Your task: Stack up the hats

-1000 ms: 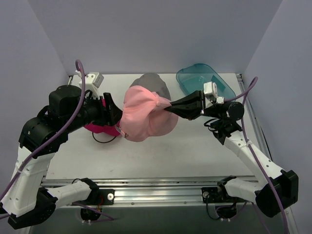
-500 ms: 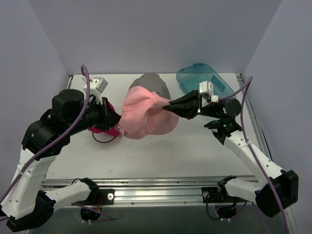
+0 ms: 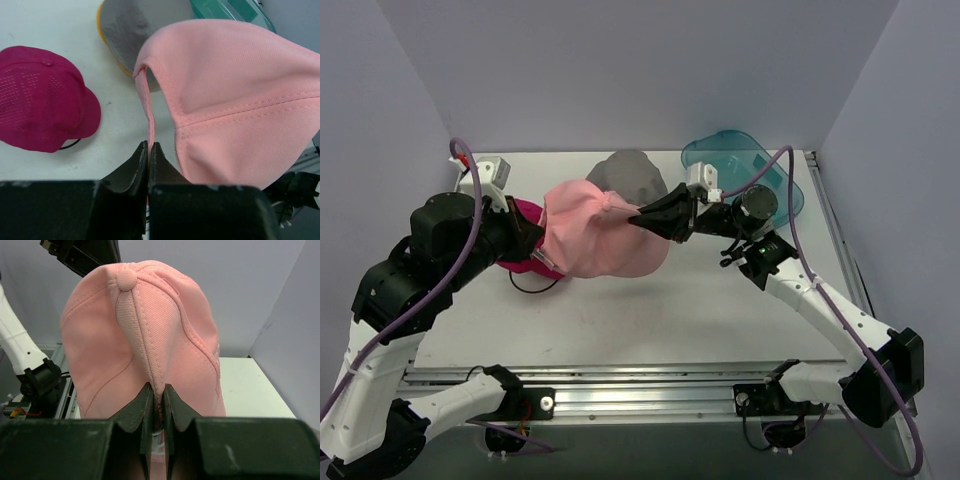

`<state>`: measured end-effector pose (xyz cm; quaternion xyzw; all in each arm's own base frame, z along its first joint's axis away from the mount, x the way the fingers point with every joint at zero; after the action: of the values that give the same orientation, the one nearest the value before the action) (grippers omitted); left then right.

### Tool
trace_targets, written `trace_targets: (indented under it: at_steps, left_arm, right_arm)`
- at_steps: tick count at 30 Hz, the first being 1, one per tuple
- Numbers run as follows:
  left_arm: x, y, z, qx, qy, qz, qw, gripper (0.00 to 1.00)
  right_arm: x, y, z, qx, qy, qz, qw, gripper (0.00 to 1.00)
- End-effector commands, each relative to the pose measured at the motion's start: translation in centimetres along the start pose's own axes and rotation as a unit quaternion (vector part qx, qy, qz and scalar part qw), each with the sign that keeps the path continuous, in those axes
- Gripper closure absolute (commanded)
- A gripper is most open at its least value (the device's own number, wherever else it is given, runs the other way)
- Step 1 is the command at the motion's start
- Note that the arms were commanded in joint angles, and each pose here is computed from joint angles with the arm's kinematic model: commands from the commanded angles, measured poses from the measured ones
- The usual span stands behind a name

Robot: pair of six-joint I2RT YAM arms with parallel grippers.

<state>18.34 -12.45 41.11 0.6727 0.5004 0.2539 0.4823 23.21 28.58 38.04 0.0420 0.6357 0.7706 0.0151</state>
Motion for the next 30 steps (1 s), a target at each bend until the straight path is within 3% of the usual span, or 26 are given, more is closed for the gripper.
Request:
trace_targets:
  at_steps: [1, 8, 14, 20, 30]
  left_arm:
    - [2.3, 2.3, -0.9, -0.060, 0.077, -0.018, 0.995, 0.97]
    - [4.1, 3.2, -1.8, -0.084, 0.132, -0.031, 0.987, 0.98]
    - [6.3, 2.4, -0.7, -0.057, 0.207, -0.019, 0.977, 0.98]
    - [9.3, 2.7, 1.7, -0.030, 0.243, -0.026, 0.969, 0.98]
    - [14.7, 1.4, 5.5, -0.012, 0.231, -0.062, 0.971, 0.98]
  right_arm:
    - [-1.1, 2.5, 0.7, -0.032, -0.022, -0.054, 0.998, 1.00]
    - [-3.1, 2.2, 3.3, -0.050, 0.001, -0.030, 0.998, 1.00]
    - [-3.2, 3.2, 5.8, -0.078, 0.037, -0.027, 0.996, 1.00]
    - [-6.3, -0.1, 8.0, -0.043, 0.026, -0.022, 0.998, 1.00]
    - [-9.4, -4.4, 11.2, -0.034, 0.042, 0.004, 0.999, 1.00]
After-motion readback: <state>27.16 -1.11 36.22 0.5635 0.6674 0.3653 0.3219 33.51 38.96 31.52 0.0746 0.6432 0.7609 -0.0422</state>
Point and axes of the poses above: each gripper's point midway between its finger pads, its own z axis out along the fingers, its own x axis along the line the jaws close on, y = z × x, the point moved 3 cm from there along -z, back along the fingers, and after that the axes turned 12 degrees about z, right-handed, at the moved point
